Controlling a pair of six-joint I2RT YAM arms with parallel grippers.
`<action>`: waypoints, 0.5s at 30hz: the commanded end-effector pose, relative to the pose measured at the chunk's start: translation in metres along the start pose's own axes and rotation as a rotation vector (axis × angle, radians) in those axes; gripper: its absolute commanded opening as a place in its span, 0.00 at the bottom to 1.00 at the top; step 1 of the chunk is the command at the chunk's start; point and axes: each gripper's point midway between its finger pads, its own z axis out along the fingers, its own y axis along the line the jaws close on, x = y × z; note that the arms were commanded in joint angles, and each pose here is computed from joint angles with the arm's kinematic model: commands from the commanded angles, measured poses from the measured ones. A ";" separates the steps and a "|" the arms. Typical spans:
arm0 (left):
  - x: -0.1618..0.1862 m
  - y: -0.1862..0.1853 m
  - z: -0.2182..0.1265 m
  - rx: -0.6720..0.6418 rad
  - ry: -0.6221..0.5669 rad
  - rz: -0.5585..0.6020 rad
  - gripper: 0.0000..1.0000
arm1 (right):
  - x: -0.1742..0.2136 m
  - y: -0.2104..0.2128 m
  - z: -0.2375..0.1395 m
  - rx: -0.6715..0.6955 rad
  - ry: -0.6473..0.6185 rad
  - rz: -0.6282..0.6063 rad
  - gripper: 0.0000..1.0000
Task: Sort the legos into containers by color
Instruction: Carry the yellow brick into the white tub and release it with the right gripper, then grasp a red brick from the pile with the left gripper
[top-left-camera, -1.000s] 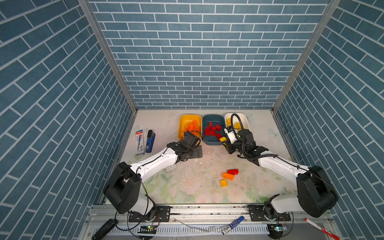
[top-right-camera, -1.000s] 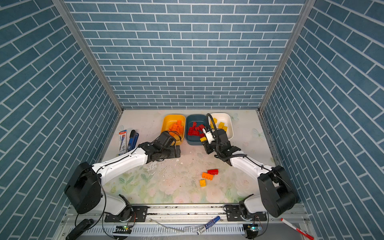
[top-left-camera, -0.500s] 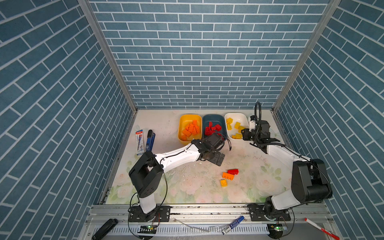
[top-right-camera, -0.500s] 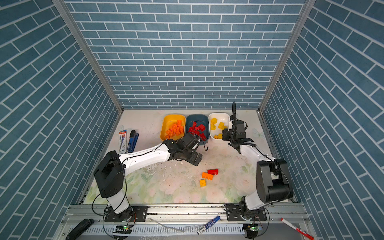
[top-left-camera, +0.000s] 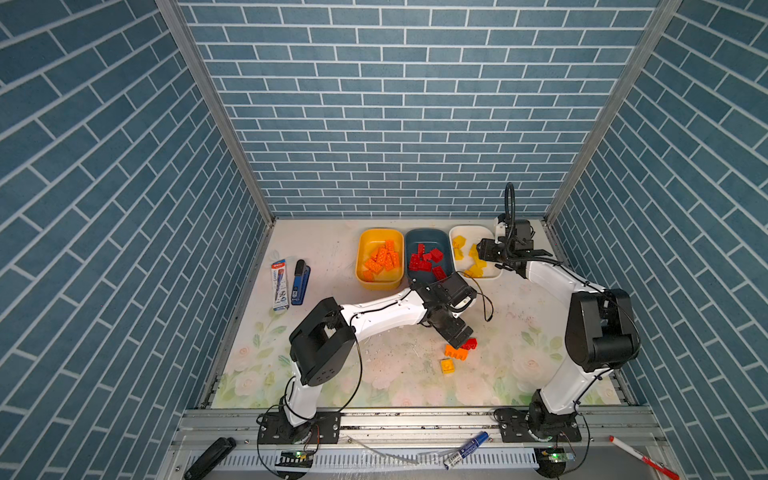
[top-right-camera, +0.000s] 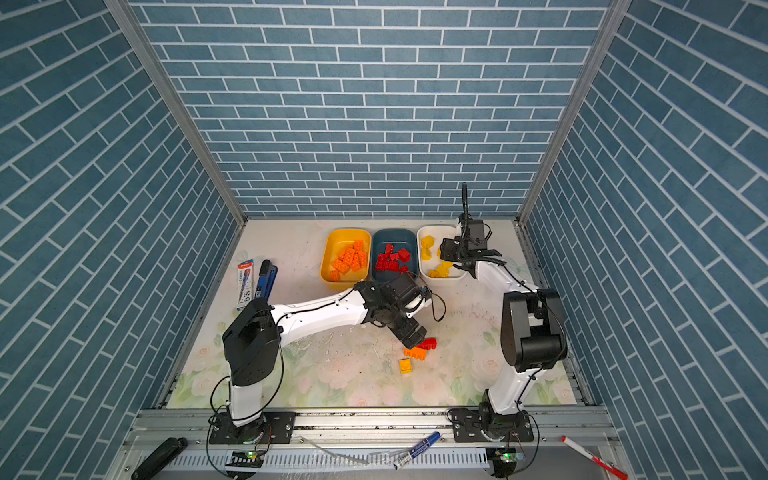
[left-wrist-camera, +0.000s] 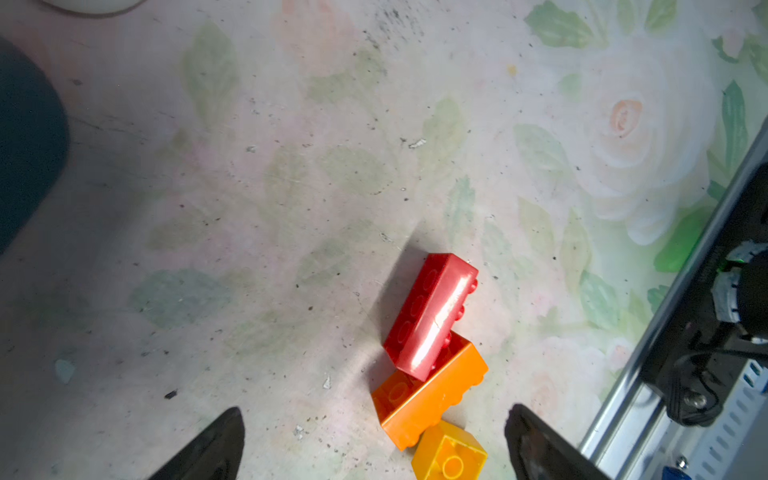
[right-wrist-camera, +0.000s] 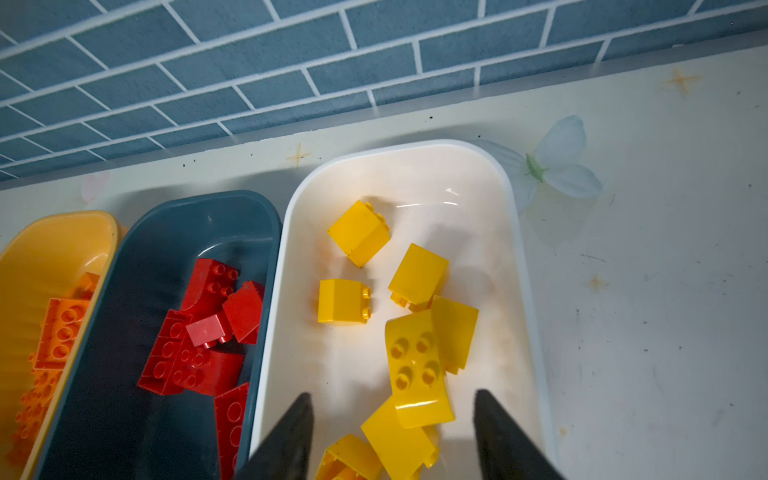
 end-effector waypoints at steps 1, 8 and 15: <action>0.001 -0.015 0.003 0.049 0.027 0.067 0.99 | -0.012 0.005 -0.025 -0.004 -0.009 0.014 0.73; 0.004 -0.030 0.016 0.065 0.072 0.141 0.97 | -0.001 -0.012 -0.072 0.093 -0.080 0.056 0.99; 0.005 -0.034 0.035 0.021 0.116 0.193 0.87 | 0.025 -0.024 -0.120 0.156 -0.117 0.102 0.99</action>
